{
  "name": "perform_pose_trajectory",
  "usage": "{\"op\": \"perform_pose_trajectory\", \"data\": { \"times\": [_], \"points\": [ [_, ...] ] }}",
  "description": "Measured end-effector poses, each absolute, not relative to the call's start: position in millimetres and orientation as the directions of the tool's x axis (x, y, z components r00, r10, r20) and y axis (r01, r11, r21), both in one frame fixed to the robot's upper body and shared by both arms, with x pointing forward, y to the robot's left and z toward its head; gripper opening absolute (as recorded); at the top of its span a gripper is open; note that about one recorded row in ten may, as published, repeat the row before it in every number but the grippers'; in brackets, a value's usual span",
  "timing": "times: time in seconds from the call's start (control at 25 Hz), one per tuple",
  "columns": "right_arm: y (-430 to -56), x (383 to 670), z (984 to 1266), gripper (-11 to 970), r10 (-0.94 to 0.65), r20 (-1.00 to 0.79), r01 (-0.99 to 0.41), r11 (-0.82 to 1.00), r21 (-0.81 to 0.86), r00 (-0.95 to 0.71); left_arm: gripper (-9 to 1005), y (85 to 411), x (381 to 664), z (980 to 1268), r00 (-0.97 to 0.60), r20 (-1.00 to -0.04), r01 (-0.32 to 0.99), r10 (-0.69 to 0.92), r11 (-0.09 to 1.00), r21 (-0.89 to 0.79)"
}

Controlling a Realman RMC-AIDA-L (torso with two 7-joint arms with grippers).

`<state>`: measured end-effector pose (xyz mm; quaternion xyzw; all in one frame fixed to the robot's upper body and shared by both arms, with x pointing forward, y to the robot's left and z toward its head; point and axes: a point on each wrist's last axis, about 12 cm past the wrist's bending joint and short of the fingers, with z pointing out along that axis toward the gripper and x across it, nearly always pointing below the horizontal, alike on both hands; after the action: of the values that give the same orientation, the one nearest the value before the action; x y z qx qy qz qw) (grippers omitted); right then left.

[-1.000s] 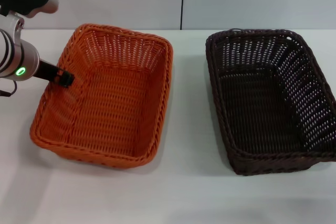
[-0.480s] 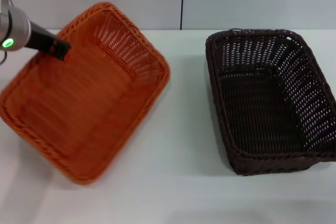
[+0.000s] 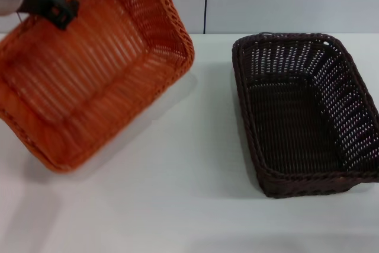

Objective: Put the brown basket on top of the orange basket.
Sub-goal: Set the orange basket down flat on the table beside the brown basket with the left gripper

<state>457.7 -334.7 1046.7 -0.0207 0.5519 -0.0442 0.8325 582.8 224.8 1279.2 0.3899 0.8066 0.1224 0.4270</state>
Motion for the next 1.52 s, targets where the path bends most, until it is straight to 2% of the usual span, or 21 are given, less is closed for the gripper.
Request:
{"op": "perform_pose_trajectory", "data": {
  "times": [0.16, 0.28, 0.4, 0.56, 0.76, 1.12, 1.52],
  "points": [
    [-336.7, 453.6, 1047.1, 826, -0.101, -0.913, 0.061, 0.995, -0.084, 0.396, 182, 219.8, 574.7, 1289.5, -0.252, -0.563, 0.538, 0.787, 0.597, 0.595],
    [-337.5, 452.3, 1047.0, 826, -0.104, -0.912, 0.064, 0.994, -0.086, 0.397, 181, 219.8, 574.7, 1289.5, -0.252, -0.563, 0.538, 0.787, 0.597, 0.595],
    [-337.7, 451.7, 1047.0, 826, -0.106, -0.911, 0.065, 0.994, -0.087, 0.398, 181, 206.0, 567.5, 1284.5, -0.130, -0.417, 0.629, 0.900, 0.400, 0.666],
    [-338.0, 451.3, 1047.0, 826, -0.106, -0.911, 0.066, 0.994, -0.087, 0.398, 181, 193.6, 563.3, 1277.3, -0.024, -0.317, 0.677, 0.948, 0.249, 0.693],
    [-337.4, 452.6, 1047.5, 825, -0.106, -0.910, 0.063, 0.994, -0.088, 0.400, 180, 173.6, 555.4, 1273.6, 0.067, -0.267, 0.710, 0.961, 0.142, 0.690],
    [-338.1, 451.4, 1046.2, 826, -0.107, -0.914, 0.066, 0.994, -0.088, 0.392, 181, 157.1, 552.5, 1269.3, 0.145, -0.280, 0.738, 0.949, 0.084, 0.670],
    [-336.6, 453.7, 1046.6, 825, -0.105, -0.914, 0.056, 0.994, -0.090, 0.392, 180, 154.4, 568.3, 1250.4, 0.121, -0.314, 0.775, 0.942, 0.108, 0.623]
  ]
}}
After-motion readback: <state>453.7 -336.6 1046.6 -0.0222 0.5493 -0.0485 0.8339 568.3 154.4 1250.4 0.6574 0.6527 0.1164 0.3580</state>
